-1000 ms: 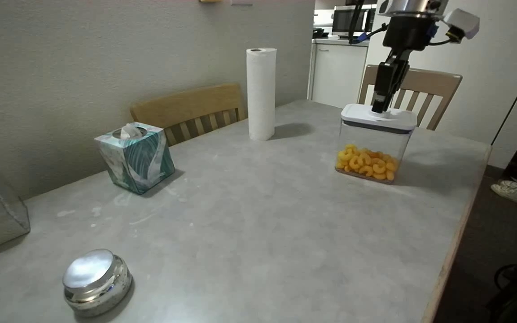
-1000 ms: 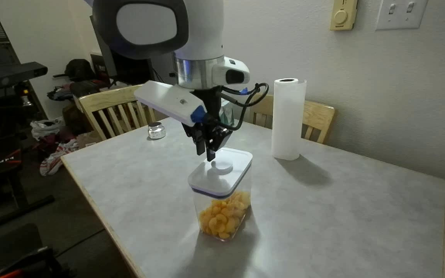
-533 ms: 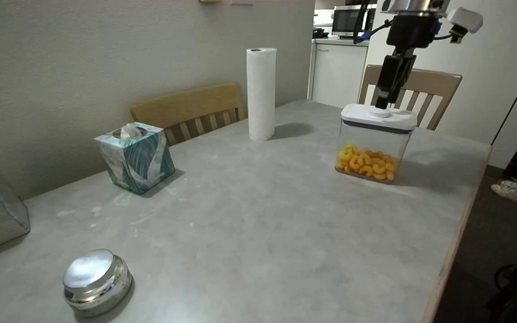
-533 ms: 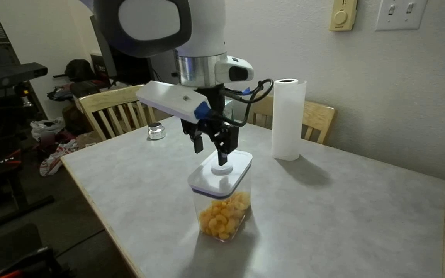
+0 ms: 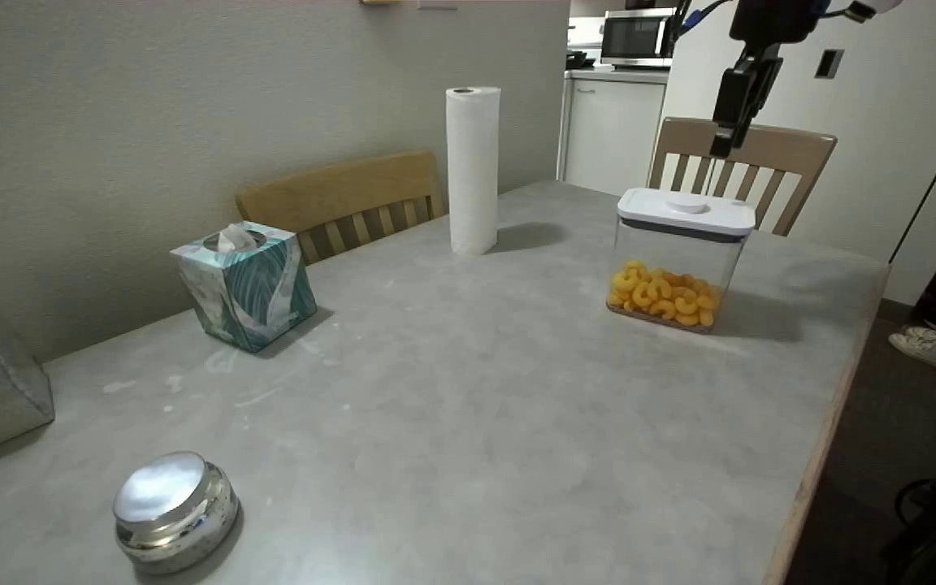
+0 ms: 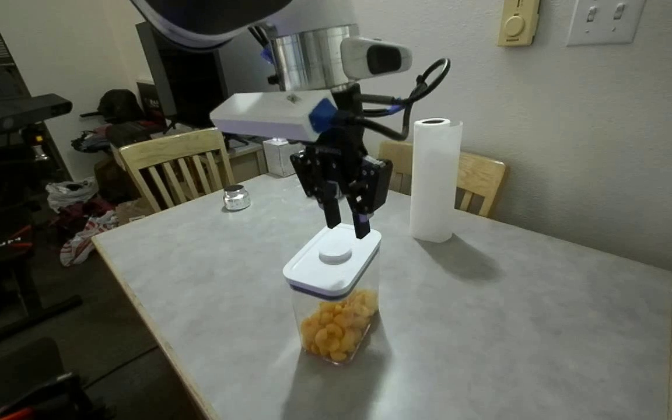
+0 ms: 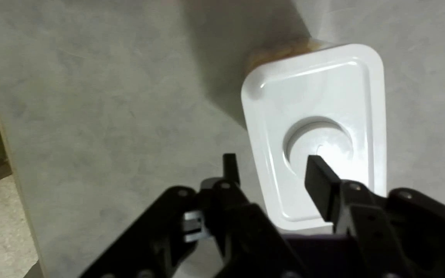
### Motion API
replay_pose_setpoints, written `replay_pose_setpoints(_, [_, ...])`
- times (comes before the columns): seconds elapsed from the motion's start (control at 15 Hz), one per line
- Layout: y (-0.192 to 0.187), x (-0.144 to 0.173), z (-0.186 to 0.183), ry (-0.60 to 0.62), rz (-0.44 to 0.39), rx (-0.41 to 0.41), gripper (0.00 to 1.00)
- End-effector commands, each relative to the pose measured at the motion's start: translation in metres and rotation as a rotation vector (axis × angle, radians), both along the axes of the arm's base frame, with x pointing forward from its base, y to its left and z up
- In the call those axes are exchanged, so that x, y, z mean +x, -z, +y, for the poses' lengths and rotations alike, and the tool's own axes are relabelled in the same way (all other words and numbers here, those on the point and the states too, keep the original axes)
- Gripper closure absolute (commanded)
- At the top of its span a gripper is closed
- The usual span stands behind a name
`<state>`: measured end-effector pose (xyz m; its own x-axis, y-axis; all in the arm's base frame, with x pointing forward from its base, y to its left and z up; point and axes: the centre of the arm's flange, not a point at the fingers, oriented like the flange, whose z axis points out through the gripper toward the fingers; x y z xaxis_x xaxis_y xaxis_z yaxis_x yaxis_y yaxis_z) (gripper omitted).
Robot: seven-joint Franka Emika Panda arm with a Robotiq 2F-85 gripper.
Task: Place the lid on the container and push the button
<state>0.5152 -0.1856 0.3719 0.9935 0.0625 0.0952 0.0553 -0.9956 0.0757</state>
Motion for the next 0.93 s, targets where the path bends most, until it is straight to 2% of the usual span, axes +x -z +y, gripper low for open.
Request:
replay_pose_setpoints(0.0, [-0.033, -0.007, 0.003, 0.017, -0.007, -0.040, 0.78])
replay_pose_setpoints(0.13, [-0.040, -0.008, 0.006, 0.024, -0.017, -0.045, 0.94])
replay_pose_setpoints(0.27, [-0.038, -0.007, 0.008, 0.029, -0.022, -0.037, 1.00])
replay_pose_setpoints(0.87, [0.005, 0.007, 0.015, 0.022, 0.005, 0.015, 1.00])
